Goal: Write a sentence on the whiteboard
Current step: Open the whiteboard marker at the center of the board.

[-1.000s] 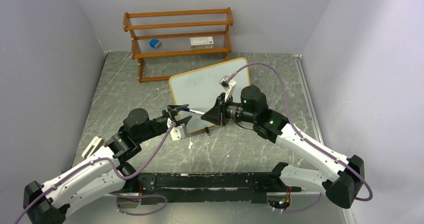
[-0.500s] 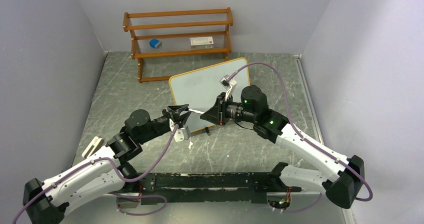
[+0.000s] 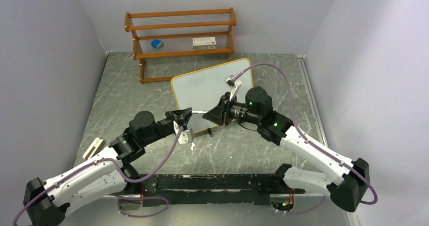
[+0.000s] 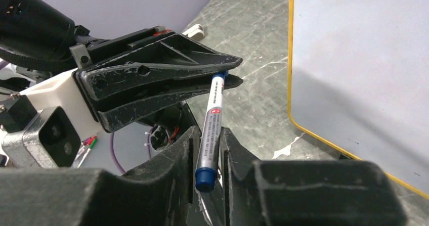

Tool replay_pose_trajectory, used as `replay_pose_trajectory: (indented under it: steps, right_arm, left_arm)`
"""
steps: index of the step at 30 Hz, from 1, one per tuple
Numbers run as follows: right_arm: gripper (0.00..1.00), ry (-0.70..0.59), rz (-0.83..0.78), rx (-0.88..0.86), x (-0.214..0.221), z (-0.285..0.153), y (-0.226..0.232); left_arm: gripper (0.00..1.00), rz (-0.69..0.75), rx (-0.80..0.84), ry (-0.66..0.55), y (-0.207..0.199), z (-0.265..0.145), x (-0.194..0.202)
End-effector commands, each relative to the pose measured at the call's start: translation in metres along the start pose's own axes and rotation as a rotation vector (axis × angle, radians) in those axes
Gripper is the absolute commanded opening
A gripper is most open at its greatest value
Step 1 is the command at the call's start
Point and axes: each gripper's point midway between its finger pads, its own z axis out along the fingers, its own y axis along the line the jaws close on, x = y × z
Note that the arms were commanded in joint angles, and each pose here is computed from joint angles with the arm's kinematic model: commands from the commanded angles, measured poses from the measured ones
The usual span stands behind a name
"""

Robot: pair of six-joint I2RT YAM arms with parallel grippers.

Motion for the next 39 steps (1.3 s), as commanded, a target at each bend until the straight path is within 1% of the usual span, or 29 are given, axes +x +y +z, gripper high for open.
replay_pose_trajectory:
  steps: [1,8,11,16,22,27,34,39]
  right_arm:
    - [0.28,-0.030,0.011,-0.052,-0.006,-0.002,0.011]
    - [0.45,-0.006,-0.008,-0.051,-0.010,-0.001,0.014]
    - [0.47,0.008,-0.009,-0.035,-0.009,0.000,0.011]
    - [0.48,0.030,-0.007,-0.007,-0.007,0.004,0.005]
    - [0.45,0.072,0.001,0.009,0.001,0.009,-0.001]
    - [0.37,0.102,0.008,0.011,0.006,0.013,-0.004]
    - [0.27,0.102,0.004,0.014,0.005,0.015,-0.005]
    - [0.26,0.089,0.004,0.008,0.003,0.015,-0.004]
  left_arm:
    - [0.05,-0.013,-0.017,-0.029,0.003,-0.001,-0.006]
    - [0.05,0.011,0.018,-0.005,-0.002,-0.001,-0.003]
    - [0.05,0.024,0.037,0.017,-0.002,-0.001,-0.002]
    - [0.05,0.042,0.048,0.041,-0.003,-0.002,-0.002]
    - [0.05,0.048,0.044,0.033,-0.001,-0.002,-0.006]
    - [0.05,0.055,0.053,0.032,-0.001,-0.001,-0.008]
    - [0.05,0.064,0.055,0.026,-0.001,0.000,-0.011]
    - [0.05,0.058,0.086,0.039,-0.009,0.001,-0.008]
